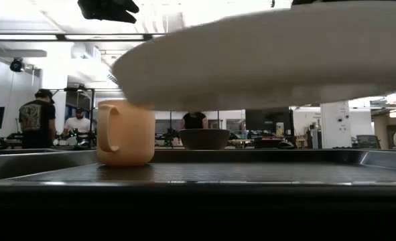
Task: Set up tray
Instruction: Put the white plate on the black serving tray to the bottom right side of the orange mug
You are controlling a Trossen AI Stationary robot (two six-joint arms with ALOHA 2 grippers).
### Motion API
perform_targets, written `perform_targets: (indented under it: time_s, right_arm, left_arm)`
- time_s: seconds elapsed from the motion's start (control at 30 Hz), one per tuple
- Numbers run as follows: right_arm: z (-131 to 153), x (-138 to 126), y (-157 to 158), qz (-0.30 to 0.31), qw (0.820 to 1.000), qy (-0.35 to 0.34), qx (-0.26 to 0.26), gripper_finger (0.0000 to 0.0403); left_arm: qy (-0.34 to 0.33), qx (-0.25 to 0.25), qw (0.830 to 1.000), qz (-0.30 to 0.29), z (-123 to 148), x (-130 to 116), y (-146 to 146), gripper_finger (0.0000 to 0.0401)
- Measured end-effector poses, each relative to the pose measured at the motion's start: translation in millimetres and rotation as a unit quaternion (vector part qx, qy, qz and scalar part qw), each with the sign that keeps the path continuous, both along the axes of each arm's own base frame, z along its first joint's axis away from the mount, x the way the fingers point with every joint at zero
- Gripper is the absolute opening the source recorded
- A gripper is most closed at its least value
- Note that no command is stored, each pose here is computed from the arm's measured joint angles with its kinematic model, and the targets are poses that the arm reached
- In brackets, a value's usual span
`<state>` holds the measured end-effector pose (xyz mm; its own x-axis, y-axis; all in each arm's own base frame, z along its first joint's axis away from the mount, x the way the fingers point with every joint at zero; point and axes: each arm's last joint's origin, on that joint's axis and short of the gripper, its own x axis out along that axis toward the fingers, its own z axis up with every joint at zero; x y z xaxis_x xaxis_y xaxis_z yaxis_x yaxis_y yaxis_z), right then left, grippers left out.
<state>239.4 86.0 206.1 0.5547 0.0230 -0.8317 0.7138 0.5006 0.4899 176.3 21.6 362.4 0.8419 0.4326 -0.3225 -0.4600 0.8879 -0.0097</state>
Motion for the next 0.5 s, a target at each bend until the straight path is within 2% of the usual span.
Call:
perform_targets:
  time_s: [0.17, 0.5]
  right_arm:
    - [-14.1, 14.2, 5.7, 0.008, 1.0, -0.005, 0.005, 0.0008]
    - [-33.0, 18.2, 5.2, 0.012, 0.999, 0.036, -0.009, 0.0008]
  left_arm:
    - [0.001, 0.0, 1.0, 0.0, -0.1, 0.0, 0.0, 0.0183]
    - [-0.001, -0.003, 1.0, 0.001, 0.0, -0.1, -0.1, 0.0183]
